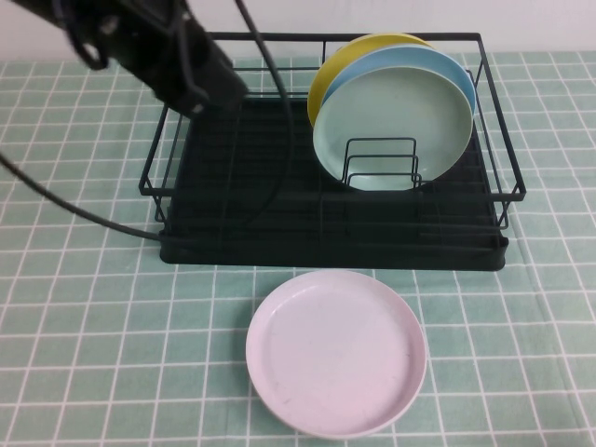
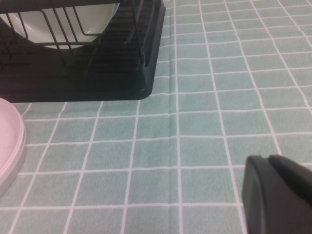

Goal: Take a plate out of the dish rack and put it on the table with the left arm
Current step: Grasp the plate from the shelf

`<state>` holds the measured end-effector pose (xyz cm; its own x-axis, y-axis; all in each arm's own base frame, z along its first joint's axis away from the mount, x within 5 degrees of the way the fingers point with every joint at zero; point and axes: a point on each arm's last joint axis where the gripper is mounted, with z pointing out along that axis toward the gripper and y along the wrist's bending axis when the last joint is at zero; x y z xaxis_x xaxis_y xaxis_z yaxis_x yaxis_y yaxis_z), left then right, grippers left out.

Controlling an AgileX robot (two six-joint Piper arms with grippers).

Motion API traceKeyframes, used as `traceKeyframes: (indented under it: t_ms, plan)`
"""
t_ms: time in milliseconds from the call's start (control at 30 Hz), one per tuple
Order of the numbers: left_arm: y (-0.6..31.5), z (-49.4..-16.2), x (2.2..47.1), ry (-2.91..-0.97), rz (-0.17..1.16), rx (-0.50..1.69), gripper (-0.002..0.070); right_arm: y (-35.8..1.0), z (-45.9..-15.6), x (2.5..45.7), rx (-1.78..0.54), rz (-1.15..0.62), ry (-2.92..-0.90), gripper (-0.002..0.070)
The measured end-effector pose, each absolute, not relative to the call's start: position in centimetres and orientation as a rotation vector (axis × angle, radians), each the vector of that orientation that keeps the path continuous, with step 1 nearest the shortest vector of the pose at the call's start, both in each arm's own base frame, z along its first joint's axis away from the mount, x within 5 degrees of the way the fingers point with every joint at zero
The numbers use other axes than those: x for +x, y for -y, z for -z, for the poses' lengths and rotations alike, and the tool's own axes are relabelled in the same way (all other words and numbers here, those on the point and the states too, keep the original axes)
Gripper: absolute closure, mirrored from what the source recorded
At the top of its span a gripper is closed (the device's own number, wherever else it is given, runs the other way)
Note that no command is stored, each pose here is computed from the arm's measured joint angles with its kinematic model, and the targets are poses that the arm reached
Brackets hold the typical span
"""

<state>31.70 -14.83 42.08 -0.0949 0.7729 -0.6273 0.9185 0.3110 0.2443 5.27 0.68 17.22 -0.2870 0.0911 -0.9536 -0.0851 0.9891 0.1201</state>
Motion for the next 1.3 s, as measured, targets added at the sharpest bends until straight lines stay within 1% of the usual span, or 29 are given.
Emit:
traceKeyframes:
  t_ms: [67,100,167,233,433,667,867,1300]
  plan:
    - [15.8,-41.3,32.7,-1.864,0.261,1.538,0.0354,-0.7,-17.2,5.3,0.004,-0.171,-1.854,0.0694]
    - [16.5,-40.8,33.2,-1.839,0.251,1.556,0.0319,-0.7,-17.2,5.3,0.004,-0.171,-1.854,0.0694]
    - [17.6,-40.0,33.9,-1.795,0.233,1.588,0.0284,-0.7,-17.2,5.3,0.004,-0.171,-1.854,0.0694]
    - [18.8,-39.0,34.6,-1.758,0.222,1.611,0.0268,-0.7,-17.2,5.3,0.004,-0.171,-1.854,0.0694]
    - [21.8,-37.2,36.6,-1.648,0.155,1.559,0.0256,-0.7,-17.2,5.3,0.004,-0.171,-1.854,0.0694]
    - [24.8,-34.7,38.1,-1.605,0.172,1.501,0.0255,-0.7,-17.2,5.3,0.004,-0.171,-1.854,0.0694]
    - [26.1,-33.7,39.1,-1.559,0.132,1.447,0.0255,-0.7,-17.2,5.3,0.004,-0.171,-1.854,0.0694]
    - [27.4,-31.8,40.0,-1.548,0.146,1.424,0.0255,-0.7,-17.2,5.3,0.004,-0.171,-1.854,0.0694]
